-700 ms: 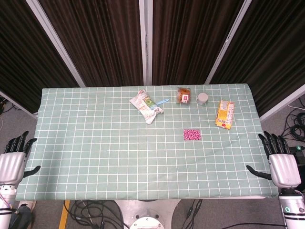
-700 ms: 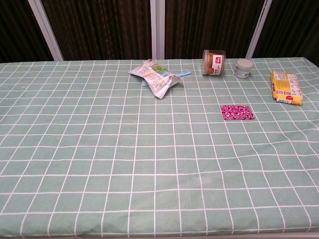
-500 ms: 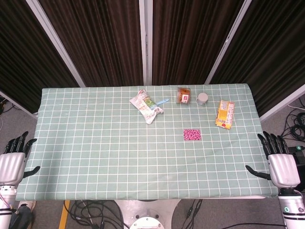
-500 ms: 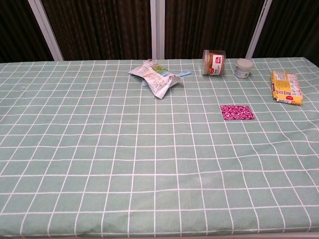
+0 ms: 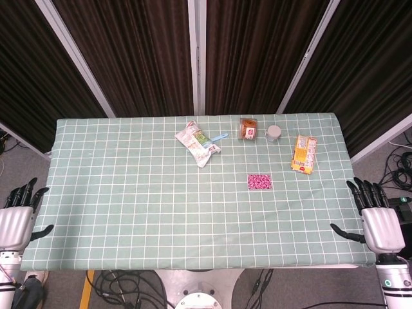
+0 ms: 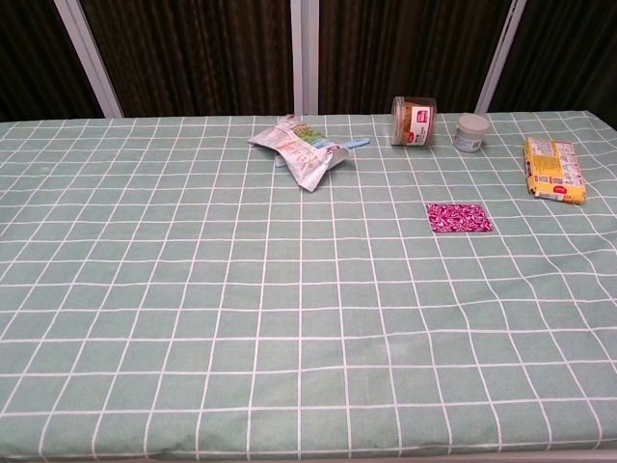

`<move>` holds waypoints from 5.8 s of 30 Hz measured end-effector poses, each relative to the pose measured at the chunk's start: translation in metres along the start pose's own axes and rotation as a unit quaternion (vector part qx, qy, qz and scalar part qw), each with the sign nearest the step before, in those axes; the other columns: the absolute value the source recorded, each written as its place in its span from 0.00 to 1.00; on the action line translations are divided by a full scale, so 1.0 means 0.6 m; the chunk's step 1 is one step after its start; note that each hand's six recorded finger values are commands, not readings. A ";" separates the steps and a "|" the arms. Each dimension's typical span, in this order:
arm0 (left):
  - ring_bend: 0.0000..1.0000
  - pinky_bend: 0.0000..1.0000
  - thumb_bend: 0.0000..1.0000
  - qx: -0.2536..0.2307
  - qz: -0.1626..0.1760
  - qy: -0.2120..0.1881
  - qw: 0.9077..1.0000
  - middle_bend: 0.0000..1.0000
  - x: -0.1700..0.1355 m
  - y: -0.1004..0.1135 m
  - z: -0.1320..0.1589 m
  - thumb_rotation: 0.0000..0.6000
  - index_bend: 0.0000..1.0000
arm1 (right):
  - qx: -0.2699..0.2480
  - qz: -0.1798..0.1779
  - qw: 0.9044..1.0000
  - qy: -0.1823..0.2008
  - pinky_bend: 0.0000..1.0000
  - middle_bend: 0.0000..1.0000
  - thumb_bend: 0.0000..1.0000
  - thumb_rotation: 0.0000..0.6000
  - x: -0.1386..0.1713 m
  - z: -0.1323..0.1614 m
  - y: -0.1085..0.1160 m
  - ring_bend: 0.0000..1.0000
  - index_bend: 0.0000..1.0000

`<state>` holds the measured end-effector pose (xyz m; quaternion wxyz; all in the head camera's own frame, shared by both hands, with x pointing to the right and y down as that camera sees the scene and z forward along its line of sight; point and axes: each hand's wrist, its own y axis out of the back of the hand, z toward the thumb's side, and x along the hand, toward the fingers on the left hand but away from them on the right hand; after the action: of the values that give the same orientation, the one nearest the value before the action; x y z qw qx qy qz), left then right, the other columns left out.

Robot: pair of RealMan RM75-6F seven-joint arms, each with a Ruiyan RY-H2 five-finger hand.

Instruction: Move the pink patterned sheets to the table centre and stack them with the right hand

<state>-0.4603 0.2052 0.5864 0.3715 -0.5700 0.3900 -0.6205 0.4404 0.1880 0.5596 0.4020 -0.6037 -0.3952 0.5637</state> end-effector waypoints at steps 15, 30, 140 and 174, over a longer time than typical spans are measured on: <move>0.11 0.13 0.02 -0.010 0.001 -0.002 1.000 0.12 -0.007 -0.001 0.000 1.00 0.23 | -0.003 0.061 0.998 0.028 0.00 0.02 0.36 0.66 -0.041 0.026 -0.034 0.00 0.23; 0.11 0.13 0.02 -0.015 -0.009 0.005 1.000 0.12 -0.014 -0.005 -0.005 1.00 0.23 | -0.026 0.174 0.982 0.075 0.00 0.00 0.41 0.28 -0.189 0.141 -0.172 0.00 0.24; 0.11 0.13 0.02 -0.029 -0.025 0.026 0.999 0.12 -0.031 -0.019 -0.019 1.00 0.23 | 0.021 0.252 0.962 0.100 0.00 0.00 0.41 0.32 -0.301 0.255 -0.324 0.00 0.24; 0.11 0.13 0.02 -0.032 -0.027 0.023 0.999 0.12 -0.027 -0.025 -0.017 1.00 0.23 | 0.014 0.223 0.969 0.107 0.00 0.03 0.21 0.59 -0.243 0.202 -0.269 0.00 0.25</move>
<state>-0.4695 0.2266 0.5926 0.3272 -0.5778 0.4028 -0.6299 0.3076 0.1162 0.7579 0.3147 -0.7277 -0.1969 0.5767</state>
